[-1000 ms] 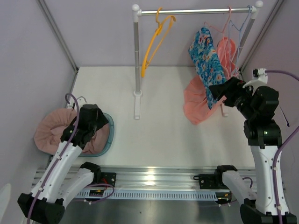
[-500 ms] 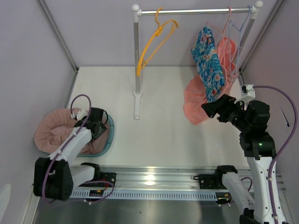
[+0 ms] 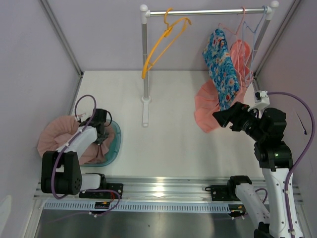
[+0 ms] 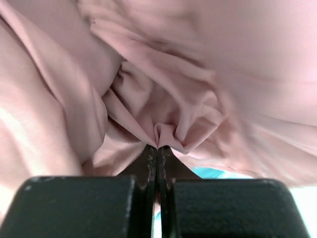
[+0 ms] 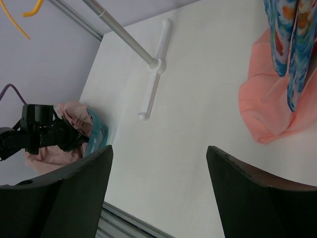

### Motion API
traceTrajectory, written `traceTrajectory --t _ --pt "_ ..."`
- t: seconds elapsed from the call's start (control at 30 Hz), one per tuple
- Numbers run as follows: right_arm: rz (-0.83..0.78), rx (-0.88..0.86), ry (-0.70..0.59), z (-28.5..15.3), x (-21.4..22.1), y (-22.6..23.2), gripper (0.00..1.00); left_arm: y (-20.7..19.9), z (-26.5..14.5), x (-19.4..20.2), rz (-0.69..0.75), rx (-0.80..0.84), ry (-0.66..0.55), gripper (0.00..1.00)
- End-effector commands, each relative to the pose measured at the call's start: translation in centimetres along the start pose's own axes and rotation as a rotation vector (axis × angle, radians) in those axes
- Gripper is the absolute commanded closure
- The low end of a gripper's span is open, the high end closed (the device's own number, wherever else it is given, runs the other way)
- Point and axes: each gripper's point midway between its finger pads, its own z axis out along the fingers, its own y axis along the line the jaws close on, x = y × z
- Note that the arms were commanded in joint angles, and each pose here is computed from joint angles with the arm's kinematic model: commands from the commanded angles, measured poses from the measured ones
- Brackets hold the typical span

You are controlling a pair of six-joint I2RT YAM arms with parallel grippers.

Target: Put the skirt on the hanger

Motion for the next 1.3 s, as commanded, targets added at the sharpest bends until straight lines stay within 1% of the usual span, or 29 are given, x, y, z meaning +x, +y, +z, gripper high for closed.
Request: traceTrajectory --t 0.0,0.1,0.13,0.2,0.23,0.27,0.3,0.33,0.4,0.47,0.5,0.53,0.57,0.6,0.67,0.7,0.83,1.0,1.07,1.1,1.17,1.2,1.23,1.27 --pt "-0.020 -0.046 -0.009 0.1 -0.7 1.0 0.18 -2.1 -4.1 -5.1 -0.010 0.120 -0.116 1.00" --pt "-0.025 -0.053 -0.014 0.2 -1.2 1.4 0.18 -2.4 -8.2 -8.3 -0.025 0.209 -0.215 1.00" --pt "-0.027 -0.057 -0.011 0.3 -1.3 1.5 0.18 -2.5 -10.2 -9.6 -0.046 0.252 -0.261 1.00" --pt "-0.031 -0.061 -0.020 0.4 -1.8 1.8 0.18 -2.4 -12.1 -10.6 -0.036 0.289 -0.297 1.00" --pt "-0.030 -0.064 -0.013 0.6 -1.8 1.9 0.18 -2.7 -14.3 -12.1 -0.052 0.329 -0.340 1.00" --pt "-0.032 -0.065 -0.017 0.7 -2.0 2.0 0.18 -2.6 -15.6 -12.6 -0.053 0.362 -0.366 1.00" --pt "-0.036 -0.066 -0.017 0.8 -2.2 2.1 0.18 -2.8 -16.6 -13.0 -0.032 0.385 -0.383 1.00" --pt "-0.035 -0.061 -0.011 1.0 -2.2 2.0 0.18 -3.3 -19.1 -14.3 -0.035 0.439 -0.427 1.00" --pt "-0.039 -0.064 -0.007 1.2 -2.3 2.2 0.18 -3.5 -22.1 -15.6 -0.019 0.481 -0.488 1.00" --pt "-0.048 -0.059 -0.010 1.4 -2.6 2.3 0.18 -4.6 -25.3 -16.1 0.012 0.549 -0.531 1.00" --pt "-0.050 -0.057 -0.011 1.5 -2.7 2.3 0.18 -4.6 -26.9 -17.0 0.013 0.544 -0.570 1.00" --pt "-0.056 -0.057 -0.016 1.5 -3.0 2.5 0.18 -4.8 -27.8 -17.0 0.028 0.548 -0.584 1.00" --pt "-0.056 -0.050 -0.016 1.7 -3.1 2.4 0.18 -5.9 -29.3 -16.2 0.069 0.589 -0.591 1.00" --pt "-0.059 -0.048 -0.013 1.8 -3.1 2.4 0.18 -6.0 -31.5 -17.0 0.063 0.612 -0.623 1.00" --pt "-0.065 -0.045 -0.024 1.7 -3.6 2.6 0.18 -6.6 -34.1 -16.7 0.078 0.646 -0.657 1.00" --pt "-0.066 -0.046 -0.022 1.9 -3.8 2.6 0.18 -6.6 -34.6 -16.6 0.087 0.648 -0.665 1.00" --pt "-0.075 -0.048 -0.018 2.2 -4.0 2.9 0.19 -7.0 -39.5 -17.1 0.087 0.756 -0.720 1.00" --pt "-0.088 -0.034 -0.025 2.2 -4.4 2.9 0.19 -8.0 -42.5 -16.7 0.170 0.817 -0.766 1.00" --pt "-0.090 -0.028 -0.027 2.3 -4.5 2.9 0.18 -9.0 -44.6 -15.7 0.203 0.877 -0.781 1.00" --pt "-0.088 -0.024 -0.025 2.4 -4.5 2.7 0.18 -9.0 -45.0 -15.7 0.226 0.864 -0.807 1.00" --pt "-0.089 -0.017 -0.032 2.3 -4.7 2.7 0.19 -10.0 -46.6 -14.2 0.266 0.900 -0.813 1.00" --pt "-0.088 -0.015 -0.032 2.3 -4.7 2.8 0.18 -10.0 -46.7 -14.1 0.285 0.859 -0.845 1.00" --pt "-0.091 -0.012 -0.037 2.3 -4.9 2.8 0.18 -10.5 -47.7 -12.6 0.320 0.896 -0.844 1.00" --pt "-0.092 -0.009 -0.035 2.3 -4.8 2.8 0.18 -11.0 -48.5 -12.0 0.322 0.919 -0.848 1.00"
